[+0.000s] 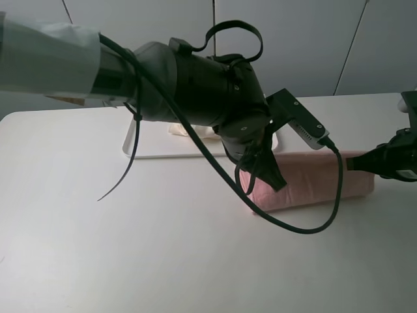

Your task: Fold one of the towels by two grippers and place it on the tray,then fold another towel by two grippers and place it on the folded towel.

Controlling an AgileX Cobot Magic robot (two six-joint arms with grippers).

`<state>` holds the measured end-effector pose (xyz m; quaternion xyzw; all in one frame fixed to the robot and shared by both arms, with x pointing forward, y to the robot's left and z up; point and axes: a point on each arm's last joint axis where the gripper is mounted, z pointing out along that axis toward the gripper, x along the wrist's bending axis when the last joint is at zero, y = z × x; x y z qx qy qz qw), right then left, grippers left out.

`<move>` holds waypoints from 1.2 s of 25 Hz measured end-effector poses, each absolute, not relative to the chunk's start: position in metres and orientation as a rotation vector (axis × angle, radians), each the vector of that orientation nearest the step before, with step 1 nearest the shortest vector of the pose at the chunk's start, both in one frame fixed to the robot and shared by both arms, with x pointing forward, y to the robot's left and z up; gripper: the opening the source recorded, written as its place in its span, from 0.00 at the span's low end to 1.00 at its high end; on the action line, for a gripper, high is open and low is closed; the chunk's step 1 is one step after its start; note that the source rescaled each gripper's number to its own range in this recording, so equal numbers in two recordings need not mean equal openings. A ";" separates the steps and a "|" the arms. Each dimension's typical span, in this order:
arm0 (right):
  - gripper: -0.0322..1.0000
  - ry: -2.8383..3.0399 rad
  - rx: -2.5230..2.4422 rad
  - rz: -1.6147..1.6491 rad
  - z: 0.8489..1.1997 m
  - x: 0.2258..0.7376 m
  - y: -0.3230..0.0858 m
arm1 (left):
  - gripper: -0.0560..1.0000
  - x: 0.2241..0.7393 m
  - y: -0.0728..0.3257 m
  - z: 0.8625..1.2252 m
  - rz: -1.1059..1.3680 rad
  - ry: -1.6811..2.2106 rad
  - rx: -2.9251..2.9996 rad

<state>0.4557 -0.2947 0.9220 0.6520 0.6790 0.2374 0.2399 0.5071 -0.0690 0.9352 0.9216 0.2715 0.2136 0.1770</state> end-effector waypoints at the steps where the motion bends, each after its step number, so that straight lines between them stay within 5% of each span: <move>1: 0.03 1.854 1.780 0.655 0.922 0.456 -0.295 | 0.05 0.507 -0.069 0.933 0.604 0.769 2.614; 12: 0.04 1.824 1.753 0.687 0.925 0.459 -0.295 | 0.05 0.508 -0.070 0.924 0.599 0.787 2.617; 15: 0.21 1.810 1.743 0.699 0.926 0.460 -0.295 | 0.08 0.509 -0.068 0.924 0.622 0.863 2.600; 17: 0.51 1.789 1.735 0.713 0.927 0.462 -0.296 | 0.20 0.510 -0.063 0.924 0.652 0.910 2.621; 20: 0.92 1.762 1.743 0.729 0.929 0.464 -0.297 | 0.61 0.512 -0.059 0.924 0.676 0.937 2.636; 22: 0.98 1.760 1.761 0.725 0.931 0.466 -0.297 | 0.91 0.513 -0.058 0.923 0.680 0.956 2.636; 30: 1.00 1.860 1.757 0.660 0.959 0.492 -0.295 | 0.96 0.514 -0.050 0.924 0.612 1.152 2.637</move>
